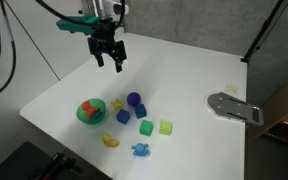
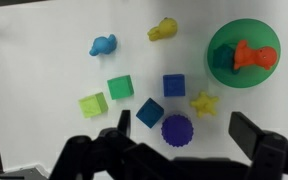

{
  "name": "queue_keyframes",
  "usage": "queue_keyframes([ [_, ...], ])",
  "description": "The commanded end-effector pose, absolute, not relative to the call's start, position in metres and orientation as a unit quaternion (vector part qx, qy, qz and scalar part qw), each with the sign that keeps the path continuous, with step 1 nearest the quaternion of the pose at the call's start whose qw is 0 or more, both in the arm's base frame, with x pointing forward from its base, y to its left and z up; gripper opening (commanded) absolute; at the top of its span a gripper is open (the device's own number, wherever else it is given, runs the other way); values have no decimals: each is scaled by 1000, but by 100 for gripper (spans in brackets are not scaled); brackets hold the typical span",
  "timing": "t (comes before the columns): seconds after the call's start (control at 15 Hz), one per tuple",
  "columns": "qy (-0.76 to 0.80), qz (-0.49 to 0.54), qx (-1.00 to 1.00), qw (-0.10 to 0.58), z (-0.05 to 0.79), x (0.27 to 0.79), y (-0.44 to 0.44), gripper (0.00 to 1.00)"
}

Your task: Put the orange toy in the green bowl

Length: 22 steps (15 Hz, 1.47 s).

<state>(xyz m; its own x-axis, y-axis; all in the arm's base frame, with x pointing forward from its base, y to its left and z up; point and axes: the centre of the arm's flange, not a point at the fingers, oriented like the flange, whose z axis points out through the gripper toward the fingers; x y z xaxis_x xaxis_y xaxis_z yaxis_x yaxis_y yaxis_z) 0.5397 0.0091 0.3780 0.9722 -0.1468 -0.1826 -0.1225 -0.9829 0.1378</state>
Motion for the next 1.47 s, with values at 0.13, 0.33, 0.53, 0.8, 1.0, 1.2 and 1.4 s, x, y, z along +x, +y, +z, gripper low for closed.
queue_keyframes([
  [0.13,-43,-47,998,14,450,519,-30,100],
  [0.33,-46,-22,999,-12,484,507,-38,100],
  [0.53,-69,-12,997,-19,518,490,-36,100],
  [0.8,-101,-50,994,-12,547,463,-30,100],
  [1.0,-120,-60,991,-4,557,448,-26,100],
  [1.2,-130,-61,990,-1,561,442,-22,100],
  [1.4,-120,-58,991,-7,556,447,-22,100],
])
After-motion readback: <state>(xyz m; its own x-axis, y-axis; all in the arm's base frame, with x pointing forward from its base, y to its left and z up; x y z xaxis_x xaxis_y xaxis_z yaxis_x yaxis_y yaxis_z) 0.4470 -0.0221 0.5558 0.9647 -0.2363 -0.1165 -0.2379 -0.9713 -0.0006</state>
